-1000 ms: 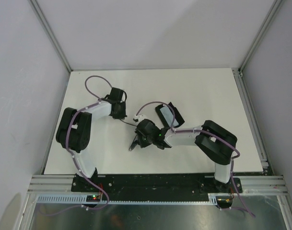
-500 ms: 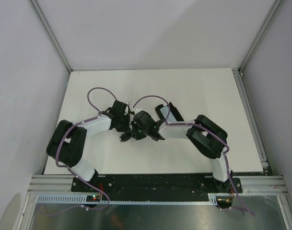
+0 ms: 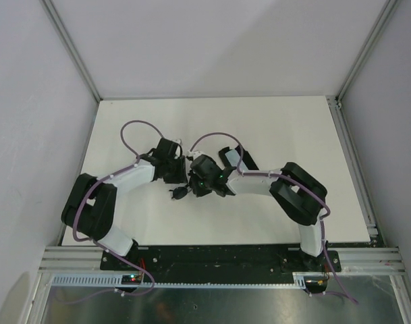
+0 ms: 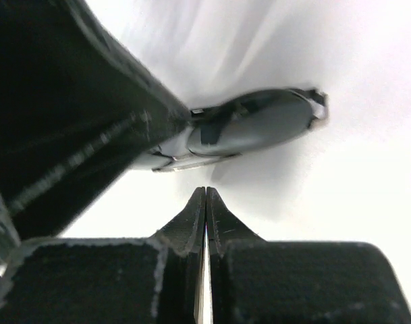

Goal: Organize the sunglasses

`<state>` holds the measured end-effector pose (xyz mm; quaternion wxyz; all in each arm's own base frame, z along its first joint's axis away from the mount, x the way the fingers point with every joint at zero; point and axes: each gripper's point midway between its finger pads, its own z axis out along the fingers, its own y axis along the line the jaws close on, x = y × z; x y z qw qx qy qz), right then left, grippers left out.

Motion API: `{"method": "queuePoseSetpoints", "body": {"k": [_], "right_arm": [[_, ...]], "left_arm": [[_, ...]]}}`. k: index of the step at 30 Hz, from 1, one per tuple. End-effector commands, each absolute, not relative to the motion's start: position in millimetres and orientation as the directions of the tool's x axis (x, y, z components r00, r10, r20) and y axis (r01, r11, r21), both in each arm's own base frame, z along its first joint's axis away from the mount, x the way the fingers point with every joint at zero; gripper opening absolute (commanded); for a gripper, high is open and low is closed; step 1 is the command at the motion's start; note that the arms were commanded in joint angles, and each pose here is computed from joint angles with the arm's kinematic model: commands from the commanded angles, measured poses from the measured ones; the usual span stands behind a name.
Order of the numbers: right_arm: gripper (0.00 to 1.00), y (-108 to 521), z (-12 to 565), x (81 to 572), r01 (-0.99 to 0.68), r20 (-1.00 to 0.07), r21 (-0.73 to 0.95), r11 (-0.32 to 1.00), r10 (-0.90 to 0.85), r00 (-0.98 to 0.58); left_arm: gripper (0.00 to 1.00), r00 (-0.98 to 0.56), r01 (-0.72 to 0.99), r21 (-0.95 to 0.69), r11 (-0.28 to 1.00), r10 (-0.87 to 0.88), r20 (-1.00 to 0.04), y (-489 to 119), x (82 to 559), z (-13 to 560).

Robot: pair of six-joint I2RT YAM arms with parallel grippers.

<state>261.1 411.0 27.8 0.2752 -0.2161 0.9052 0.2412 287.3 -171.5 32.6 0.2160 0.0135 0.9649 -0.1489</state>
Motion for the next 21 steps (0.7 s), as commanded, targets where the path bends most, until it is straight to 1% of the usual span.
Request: {"method": "queuePoseSetpoints", "body": {"k": [1,4,6,9,10,12,14,16,18,21], "right_arm": [[0.00,385,69,273,-0.511,-0.665,0.270,0.816,-0.225,-0.712],[0.00,371,85,273,-0.506,-0.680,0.270,0.819,-0.210,-0.703],[0.00,359,91,273,-0.495,-0.681,0.268,0.826,-0.201,-0.704],[0.00,343,101,276,-0.477,-0.688,0.279,0.833,-0.173,-0.705],[0.00,338,102,277,-0.472,-0.688,0.282,0.836,-0.166,-0.706],[0.00,329,107,279,-0.460,-0.689,0.294,0.838,-0.147,-0.709],[0.00,321,111,281,-0.451,-0.689,0.309,0.837,-0.130,-0.713],[0.00,315,115,283,-0.443,-0.689,0.322,0.837,-0.114,-0.716],[0.00,308,119,286,-0.434,-0.694,0.323,0.841,-0.101,-0.713],[0.00,305,121,285,-0.439,-0.690,0.340,0.832,-0.097,-0.717]], "left_arm": [[0.44,-0.845,0.151,-0.286,0.946,-0.027,-0.534,-178,316,79],[0.54,-0.830,0.194,-0.281,0.940,0.005,-0.558,-181,324,88],[0.59,-0.831,0.206,-0.277,0.939,0.018,-0.556,-182,325,87],[0.67,-0.839,0.246,-0.280,0.928,0.059,-0.541,-186,322,80],[0.71,-0.844,0.278,-0.303,0.912,0.081,-0.530,-192,319,78],[0.76,-0.852,0.338,-0.335,0.880,0.134,-0.507,-201,312,72],[0.85,-0.857,0.370,-0.361,0.856,0.164,-0.488,-206,306,68],[0.91,-0.855,0.396,-0.383,0.835,0.184,-0.485,-210,301,68],[0.92,-0.852,0.410,-0.386,0.827,0.196,-0.486,-211,298,68],[0.87,-0.863,0.405,-0.390,0.827,0.205,-0.462,-210,295,60]]}}
